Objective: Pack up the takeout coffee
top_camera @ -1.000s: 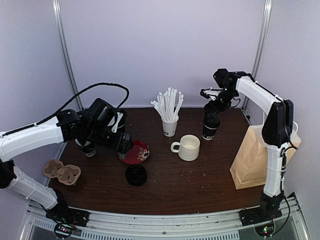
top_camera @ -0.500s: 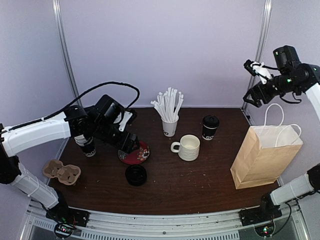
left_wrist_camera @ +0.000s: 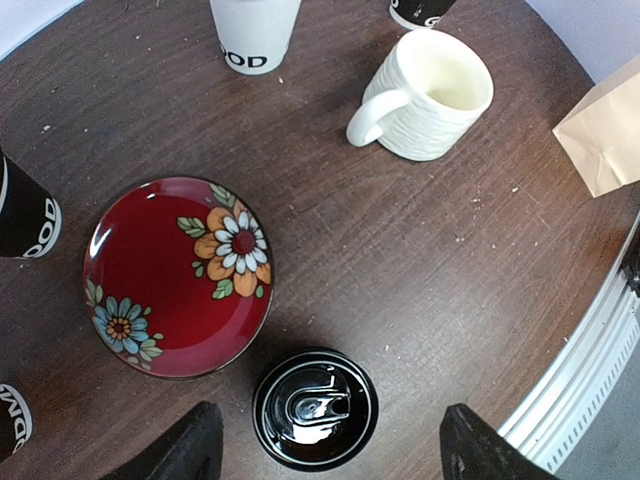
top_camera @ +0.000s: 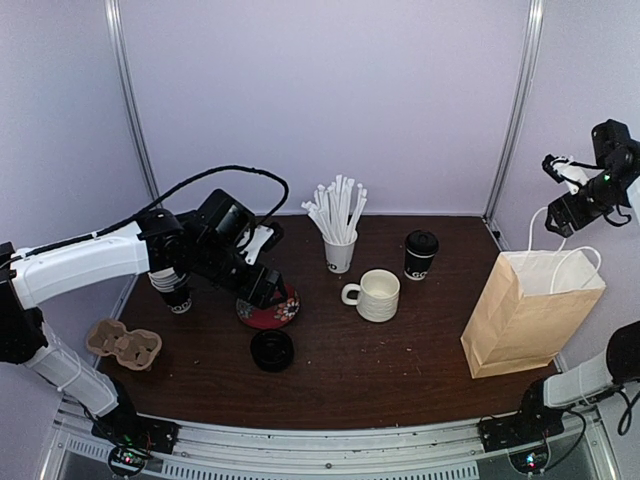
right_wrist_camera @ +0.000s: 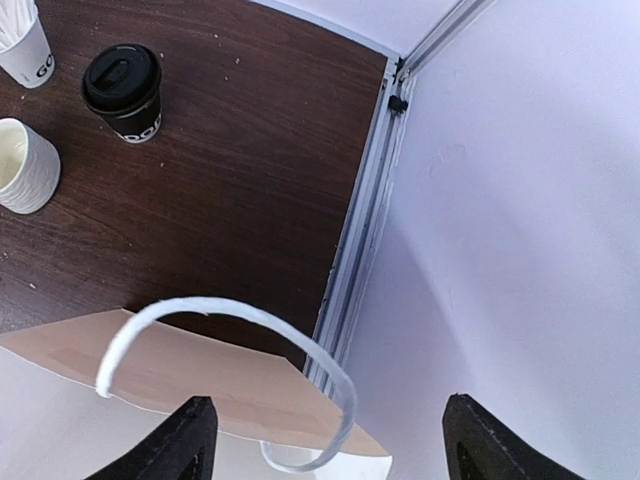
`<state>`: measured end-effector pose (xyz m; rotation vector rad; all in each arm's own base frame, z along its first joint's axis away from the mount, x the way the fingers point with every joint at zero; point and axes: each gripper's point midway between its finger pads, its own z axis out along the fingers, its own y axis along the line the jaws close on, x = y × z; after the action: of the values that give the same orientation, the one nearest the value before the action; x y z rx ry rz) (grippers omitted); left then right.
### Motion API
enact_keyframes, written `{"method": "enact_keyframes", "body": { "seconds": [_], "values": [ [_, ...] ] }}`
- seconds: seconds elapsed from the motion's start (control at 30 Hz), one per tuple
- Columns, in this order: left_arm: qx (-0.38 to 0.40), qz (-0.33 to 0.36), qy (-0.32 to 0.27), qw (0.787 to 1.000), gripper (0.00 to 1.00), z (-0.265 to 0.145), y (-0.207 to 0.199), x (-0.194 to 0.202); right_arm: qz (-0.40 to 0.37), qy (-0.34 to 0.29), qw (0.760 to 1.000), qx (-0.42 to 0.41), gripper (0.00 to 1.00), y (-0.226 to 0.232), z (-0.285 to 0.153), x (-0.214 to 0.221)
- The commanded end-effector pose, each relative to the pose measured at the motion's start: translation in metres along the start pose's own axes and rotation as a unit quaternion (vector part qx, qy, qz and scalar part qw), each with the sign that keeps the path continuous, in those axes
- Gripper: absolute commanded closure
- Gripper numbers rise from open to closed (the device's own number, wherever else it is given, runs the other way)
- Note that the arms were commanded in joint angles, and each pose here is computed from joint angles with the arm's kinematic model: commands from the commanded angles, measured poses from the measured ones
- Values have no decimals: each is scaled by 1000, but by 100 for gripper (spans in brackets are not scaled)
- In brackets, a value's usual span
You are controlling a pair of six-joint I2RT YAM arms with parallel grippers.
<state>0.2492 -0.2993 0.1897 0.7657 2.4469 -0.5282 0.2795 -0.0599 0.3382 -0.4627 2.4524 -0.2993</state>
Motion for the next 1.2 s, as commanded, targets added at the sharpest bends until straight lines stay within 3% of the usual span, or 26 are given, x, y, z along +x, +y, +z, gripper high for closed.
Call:
{"method": "enact_keyframes", "body": {
  "seconds": [0.0, 0.1, 0.27, 0.43, 0.6, 0.73, 0.83, 0.9, 1.17],
  "values": [
    [15, 6, -25, 1000, 23, -6, -6, -13, 5, 22, 999, -26, 23, 0, 6, 12],
    [17, 6, -29, 999, 25, -7, -7, -14, -14, 19, 997, -70, 36, 15, 12, 15],
    [16, 9, -29, 999, 28, -6, -7, -14, -79, -13, 977, -198, 45, 72, -1, 27],
    [29, 15, -26, 999, 41, -3, -13, -19, -110, 0, 975, -194, 65, 79, 3, 46],
    [38, 13, -23, 999, 43, 1, -18, -26, -128, 11, 966, -226, 71, 89, 5, 54],
    [41, 14, -24, 999, 43, 2, -19, -27, -148, 16, 961, -232, 70, 90, 0, 57],
    [29, 22, -18, 999, 40, 1, -15, -27, -159, 22, 963, -218, 49, 83, -1, 55],
    [19, 30, -12, 999, 39, 0, -12, -26, -168, 24, 965, -201, 43, 73, -1, 50],
    [-12, 39, 36, 999, 39, -2, 1, -3, -190, 32, 958, -210, 36, 69, -17, 45]
  ]
}}
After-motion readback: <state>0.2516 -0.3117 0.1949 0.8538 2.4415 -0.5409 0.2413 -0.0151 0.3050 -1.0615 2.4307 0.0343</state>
